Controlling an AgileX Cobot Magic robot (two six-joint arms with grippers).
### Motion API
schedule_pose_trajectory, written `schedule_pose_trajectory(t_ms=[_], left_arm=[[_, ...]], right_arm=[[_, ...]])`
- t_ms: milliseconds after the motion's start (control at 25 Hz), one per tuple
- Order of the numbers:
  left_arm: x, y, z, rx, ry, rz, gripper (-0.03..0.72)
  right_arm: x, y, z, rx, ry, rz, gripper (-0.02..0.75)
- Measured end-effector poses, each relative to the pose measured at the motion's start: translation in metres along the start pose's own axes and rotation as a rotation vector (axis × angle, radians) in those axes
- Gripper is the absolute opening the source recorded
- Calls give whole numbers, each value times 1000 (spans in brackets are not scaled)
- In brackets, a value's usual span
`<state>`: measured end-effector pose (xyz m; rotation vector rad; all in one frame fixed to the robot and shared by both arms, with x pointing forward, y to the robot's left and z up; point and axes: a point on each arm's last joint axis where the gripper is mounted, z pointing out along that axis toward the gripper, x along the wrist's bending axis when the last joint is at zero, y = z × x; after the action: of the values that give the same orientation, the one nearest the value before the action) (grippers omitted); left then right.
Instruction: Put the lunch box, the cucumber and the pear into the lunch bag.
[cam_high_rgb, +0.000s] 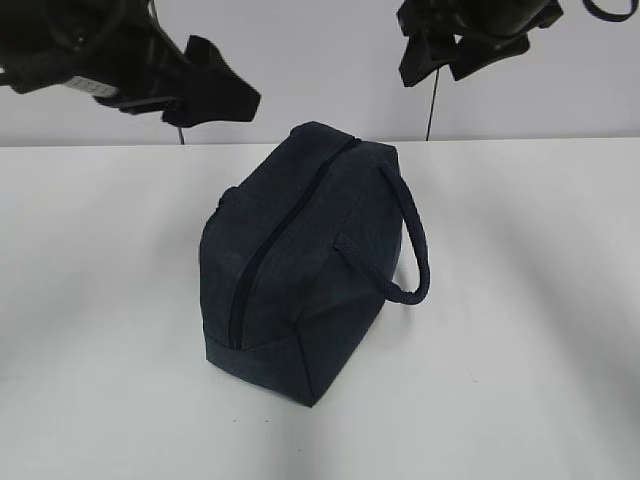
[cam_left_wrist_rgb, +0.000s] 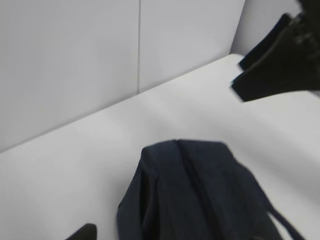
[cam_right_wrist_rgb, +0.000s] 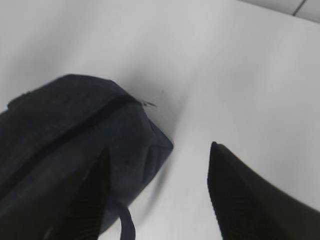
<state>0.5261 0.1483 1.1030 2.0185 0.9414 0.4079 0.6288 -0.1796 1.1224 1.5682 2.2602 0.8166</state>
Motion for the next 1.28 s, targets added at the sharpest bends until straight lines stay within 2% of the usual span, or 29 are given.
schedule_pose_trajectory(t_ms=[120, 280, 400, 520, 760, 1000, 1280], left_arm=[[6, -8, -16, 113, 110, -51, 512], [7, -15, -40, 207, 195, -133, 511], [2, -19, -65, 232, 232, -161, 507], [-6, -28, -95, 230, 262, -155, 491], [-28, -72, -149, 234, 269, -159, 480], [-48, -139, -185, 274, 266, -165, 479], [-64, -200, -208, 140, 284, -143, 479]], right_arm=[[0, -14, -15, 67, -41, 27, 479], [1, -50, -35, 133, -75, 67, 477], [3, -89, -48, 189, -97, 80, 476], [5, -130, -64, 231, -117, 77, 476], [14, -199, -107, 213, -131, 66, 475], [22, -264, -143, 177, -134, 61, 475], [27, -325, -165, 28, -138, 48, 475]])
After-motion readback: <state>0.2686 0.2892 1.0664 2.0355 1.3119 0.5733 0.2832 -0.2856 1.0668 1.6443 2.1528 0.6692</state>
